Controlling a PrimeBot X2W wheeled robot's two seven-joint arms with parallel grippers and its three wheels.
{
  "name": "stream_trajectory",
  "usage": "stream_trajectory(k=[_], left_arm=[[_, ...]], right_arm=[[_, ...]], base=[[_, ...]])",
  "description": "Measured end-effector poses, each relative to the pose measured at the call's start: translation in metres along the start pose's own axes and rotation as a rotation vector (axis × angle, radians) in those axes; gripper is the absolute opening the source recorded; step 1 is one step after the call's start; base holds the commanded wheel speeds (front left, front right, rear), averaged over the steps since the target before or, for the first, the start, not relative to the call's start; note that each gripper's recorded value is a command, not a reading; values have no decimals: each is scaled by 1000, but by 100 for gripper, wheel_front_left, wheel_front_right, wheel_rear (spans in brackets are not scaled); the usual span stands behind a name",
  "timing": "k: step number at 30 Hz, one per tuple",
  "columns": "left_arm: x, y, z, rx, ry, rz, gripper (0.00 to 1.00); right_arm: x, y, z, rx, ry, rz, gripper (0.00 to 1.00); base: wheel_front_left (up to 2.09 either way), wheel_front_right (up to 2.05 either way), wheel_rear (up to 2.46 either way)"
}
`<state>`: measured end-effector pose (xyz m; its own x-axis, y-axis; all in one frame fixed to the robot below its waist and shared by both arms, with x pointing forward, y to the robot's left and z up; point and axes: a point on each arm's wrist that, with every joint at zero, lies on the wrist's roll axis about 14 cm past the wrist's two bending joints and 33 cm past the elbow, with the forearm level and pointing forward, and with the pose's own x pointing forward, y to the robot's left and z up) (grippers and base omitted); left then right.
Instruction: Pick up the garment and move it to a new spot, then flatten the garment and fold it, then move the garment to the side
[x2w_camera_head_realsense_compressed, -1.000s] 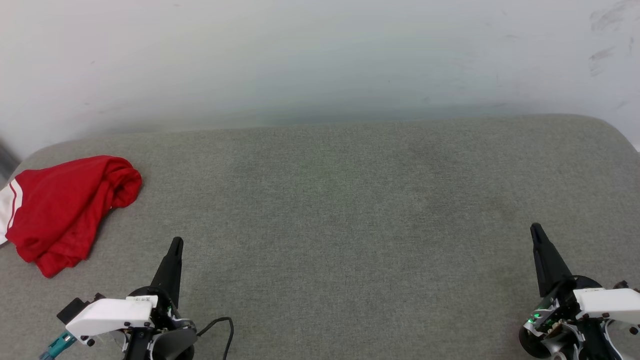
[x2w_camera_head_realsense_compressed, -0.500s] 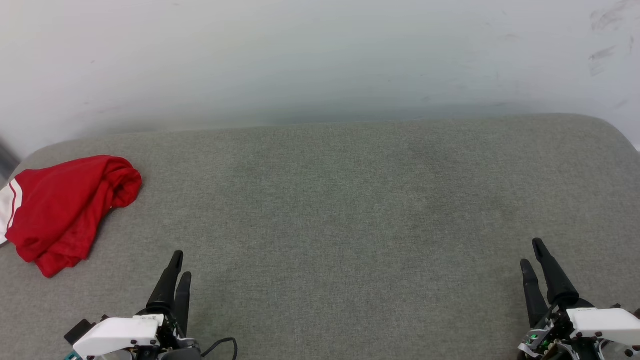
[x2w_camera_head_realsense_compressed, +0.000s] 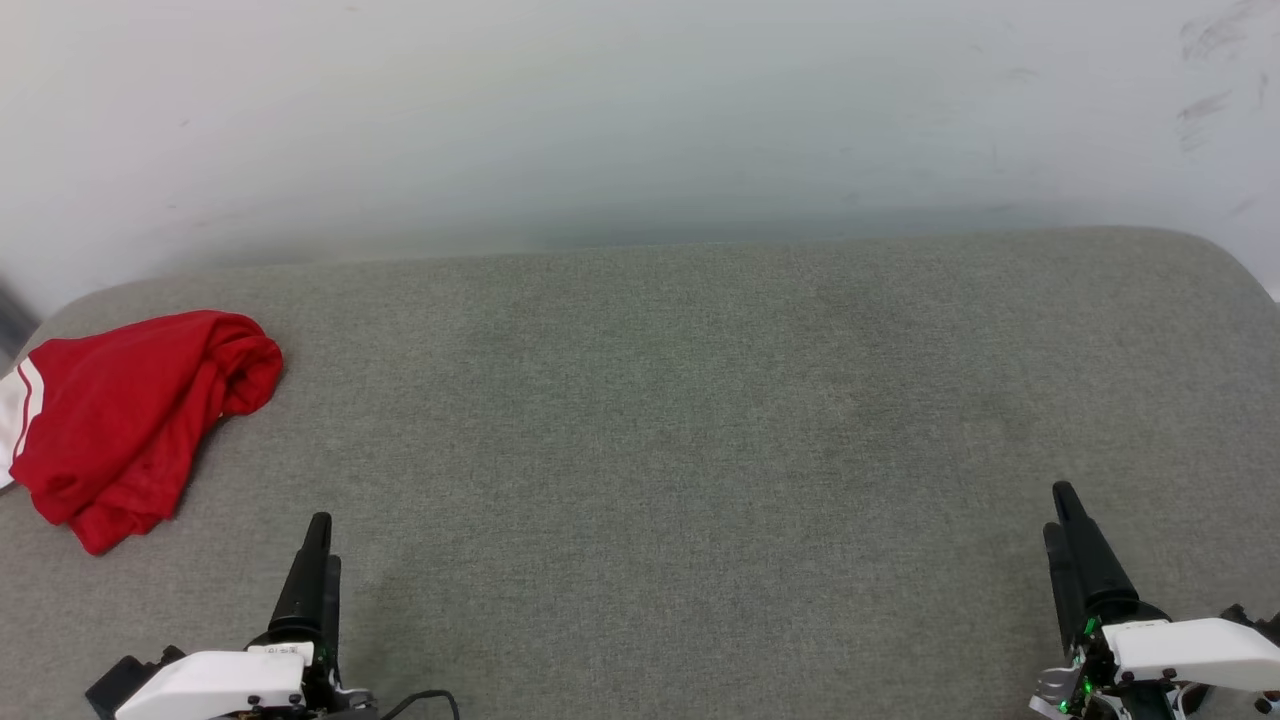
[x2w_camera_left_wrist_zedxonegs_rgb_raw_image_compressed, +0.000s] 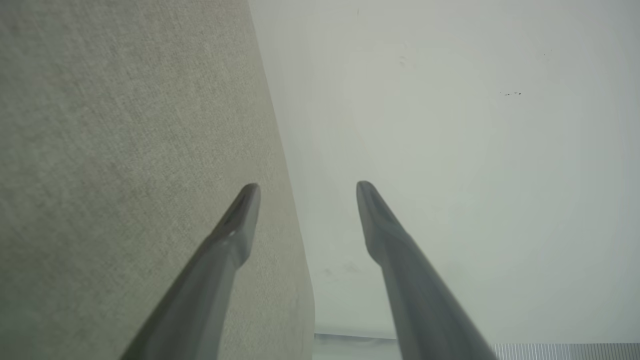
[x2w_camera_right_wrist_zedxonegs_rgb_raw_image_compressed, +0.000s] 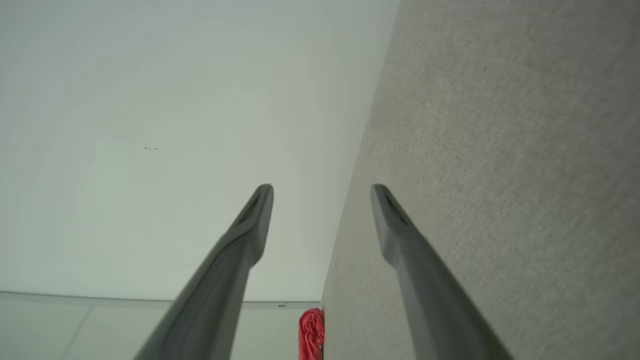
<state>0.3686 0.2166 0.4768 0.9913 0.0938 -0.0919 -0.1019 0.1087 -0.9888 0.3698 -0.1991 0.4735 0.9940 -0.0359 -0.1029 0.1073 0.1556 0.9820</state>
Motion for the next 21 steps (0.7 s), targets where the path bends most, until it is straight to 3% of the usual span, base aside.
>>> stream_trajectory(k=[12,21], left_arm=[[1,-17,14,189,-59,-51,100],[1,-41,7,407,-61,-127,100]], right_arm=[[1,13,17,-363,-57,30,100],[2,38,20,-624,-93,102,100]], base=[[0,0,0],[0,0,0]])
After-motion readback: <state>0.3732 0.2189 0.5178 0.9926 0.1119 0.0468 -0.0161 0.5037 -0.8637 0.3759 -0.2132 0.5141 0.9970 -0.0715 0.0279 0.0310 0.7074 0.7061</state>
